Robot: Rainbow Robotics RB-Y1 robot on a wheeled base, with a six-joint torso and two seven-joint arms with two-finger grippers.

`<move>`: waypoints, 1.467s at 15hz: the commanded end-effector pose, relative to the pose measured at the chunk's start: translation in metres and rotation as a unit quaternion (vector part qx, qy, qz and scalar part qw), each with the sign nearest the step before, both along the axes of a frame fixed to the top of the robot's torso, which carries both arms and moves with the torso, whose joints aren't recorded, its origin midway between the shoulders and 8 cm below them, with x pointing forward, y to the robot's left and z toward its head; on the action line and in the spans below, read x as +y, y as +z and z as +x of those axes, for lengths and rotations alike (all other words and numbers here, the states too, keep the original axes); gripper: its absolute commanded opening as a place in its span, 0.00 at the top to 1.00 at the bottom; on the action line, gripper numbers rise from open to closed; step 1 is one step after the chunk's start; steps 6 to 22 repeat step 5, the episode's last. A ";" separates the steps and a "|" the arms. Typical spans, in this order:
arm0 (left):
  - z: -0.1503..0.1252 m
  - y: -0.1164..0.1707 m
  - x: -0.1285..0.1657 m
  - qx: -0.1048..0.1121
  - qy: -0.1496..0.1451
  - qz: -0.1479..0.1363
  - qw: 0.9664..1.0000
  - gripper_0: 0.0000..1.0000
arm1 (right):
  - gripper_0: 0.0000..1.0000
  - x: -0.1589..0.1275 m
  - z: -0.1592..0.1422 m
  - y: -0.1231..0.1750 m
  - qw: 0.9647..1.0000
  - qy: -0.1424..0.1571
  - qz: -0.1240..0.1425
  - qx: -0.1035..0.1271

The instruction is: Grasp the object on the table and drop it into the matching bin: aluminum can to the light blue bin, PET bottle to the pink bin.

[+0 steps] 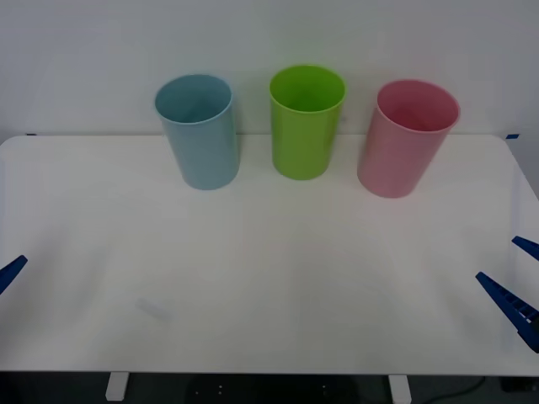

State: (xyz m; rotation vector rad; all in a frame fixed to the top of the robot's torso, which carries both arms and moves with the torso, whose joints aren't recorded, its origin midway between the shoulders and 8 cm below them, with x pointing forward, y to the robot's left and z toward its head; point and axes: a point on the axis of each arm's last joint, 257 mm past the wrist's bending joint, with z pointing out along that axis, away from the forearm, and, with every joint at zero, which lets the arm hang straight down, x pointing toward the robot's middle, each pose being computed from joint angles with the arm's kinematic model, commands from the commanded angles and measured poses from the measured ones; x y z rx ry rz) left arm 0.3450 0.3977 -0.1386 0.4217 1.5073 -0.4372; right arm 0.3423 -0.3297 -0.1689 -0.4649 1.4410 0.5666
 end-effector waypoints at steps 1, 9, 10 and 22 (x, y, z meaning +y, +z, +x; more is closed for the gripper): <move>-0.005 -0.001 0.000 0.003 -0.002 -0.003 1.000 0.00 | 0.00 0.000 0.000 0.000 1.000 0.000 0.000 0.000; -0.006 -0.003 -0.002 0.006 -0.004 -0.008 1.000 0.00 | 0.00 0.000 0.000 0.000 1.000 0.000 0.000 0.000; -0.006 -0.003 -0.002 0.006 -0.004 -0.008 1.000 0.00 | 0.00 0.000 0.000 0.000 1.000 0.000 0.000 0.000; -0.006 -0.003 -0.002 0.006 -0.004 -0.008 1.000 0.00 | 0.00 0.000 0.000 0.000 1.000 0.000 0.000 0.000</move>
